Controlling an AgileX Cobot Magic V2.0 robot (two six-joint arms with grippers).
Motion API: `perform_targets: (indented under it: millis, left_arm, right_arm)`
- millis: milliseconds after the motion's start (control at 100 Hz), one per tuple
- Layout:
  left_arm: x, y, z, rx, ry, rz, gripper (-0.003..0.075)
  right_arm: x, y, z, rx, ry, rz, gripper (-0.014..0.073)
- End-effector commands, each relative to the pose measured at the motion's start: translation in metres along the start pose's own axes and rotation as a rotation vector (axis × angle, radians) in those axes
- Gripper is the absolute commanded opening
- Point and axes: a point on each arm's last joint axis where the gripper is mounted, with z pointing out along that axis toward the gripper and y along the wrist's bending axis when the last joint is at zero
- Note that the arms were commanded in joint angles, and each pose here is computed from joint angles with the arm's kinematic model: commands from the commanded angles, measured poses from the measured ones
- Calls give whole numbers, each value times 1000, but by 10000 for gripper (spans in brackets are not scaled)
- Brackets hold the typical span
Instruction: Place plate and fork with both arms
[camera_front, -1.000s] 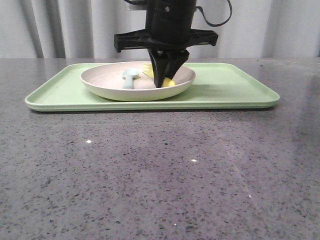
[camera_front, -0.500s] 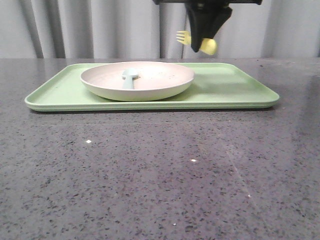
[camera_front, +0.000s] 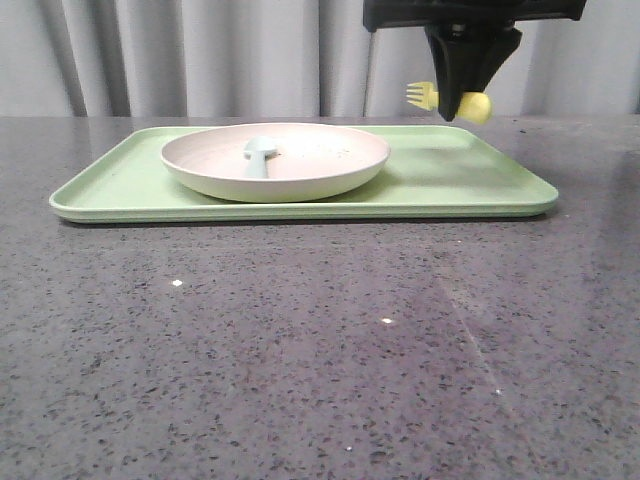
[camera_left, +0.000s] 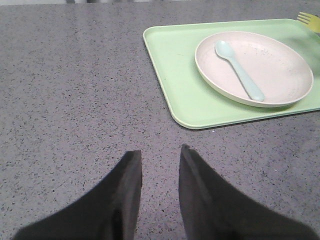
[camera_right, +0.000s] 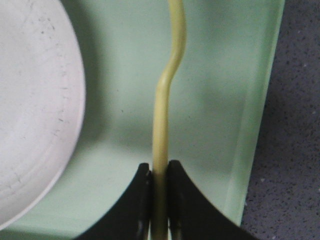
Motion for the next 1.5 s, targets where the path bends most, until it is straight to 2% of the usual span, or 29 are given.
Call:
perform_targets:
  millis: [0,350,420,570,640,1230,1490]
  left_arm:
    - [-13,-3,-4,23,-85,-11,186]
    - [-13,-3,-4,23,-85,-11,186]
    - [-13,-3,-4,23,-85,-11,186]
    - [-13,-3,-4,23,-85,-11,186]
    - [-13,-3,-4,23,-85,-11,186]
    - [-13,-3,-4,23,-87,-11,186]
    - [-13,-3,-4,23,-87,-11,186]
  right_arm:
    - [2,-6,-28,4,-65,-6,-68]
    - [0,-5,-19,-15,-88,-3,-51]
    - [0,-5,-19,-15,-89,-6,29]
    - [0,-5,-19,-16,-91,-10,327]
    - [0,-5,-19,-16,-91,-10,394]
    - [2,-5,-19,-20,-70,-6,388]
    - [25,-7,-33,-91,-146,17,252]
